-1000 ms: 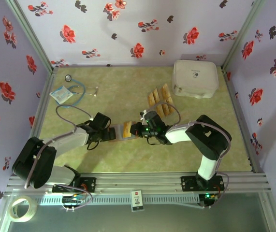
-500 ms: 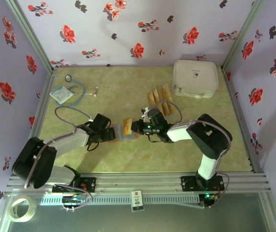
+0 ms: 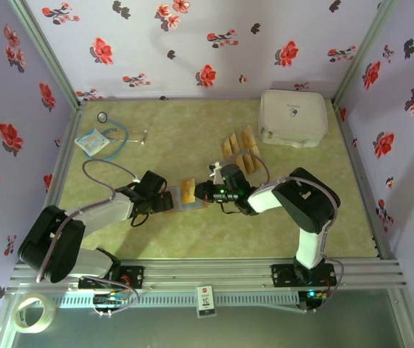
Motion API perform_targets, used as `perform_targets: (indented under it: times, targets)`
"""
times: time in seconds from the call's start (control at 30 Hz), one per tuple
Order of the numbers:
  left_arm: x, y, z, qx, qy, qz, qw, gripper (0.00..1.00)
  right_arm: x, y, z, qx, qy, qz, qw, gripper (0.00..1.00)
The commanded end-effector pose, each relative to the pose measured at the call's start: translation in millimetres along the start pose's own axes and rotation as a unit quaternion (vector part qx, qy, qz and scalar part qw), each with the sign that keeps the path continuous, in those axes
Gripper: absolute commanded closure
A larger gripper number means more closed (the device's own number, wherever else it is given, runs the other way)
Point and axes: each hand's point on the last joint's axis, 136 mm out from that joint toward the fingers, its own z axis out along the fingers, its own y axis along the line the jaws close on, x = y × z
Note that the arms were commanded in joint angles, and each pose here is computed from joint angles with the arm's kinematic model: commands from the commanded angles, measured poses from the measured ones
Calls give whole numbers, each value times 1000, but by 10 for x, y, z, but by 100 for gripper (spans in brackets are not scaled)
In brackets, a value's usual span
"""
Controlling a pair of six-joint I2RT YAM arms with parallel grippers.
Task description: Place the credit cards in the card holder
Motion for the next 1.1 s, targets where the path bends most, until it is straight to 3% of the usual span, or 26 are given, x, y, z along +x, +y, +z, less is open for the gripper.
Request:
perform_targets:
  times: [0.0,1.07]
  targets:
    - [137,187,7,-41,20,3,999,0,-37,59,26,-23,-6,-17,1000,100]
    - [144,145,-1,-37,19,8,999,0,51,-147,97,-30,7,15,999,100]
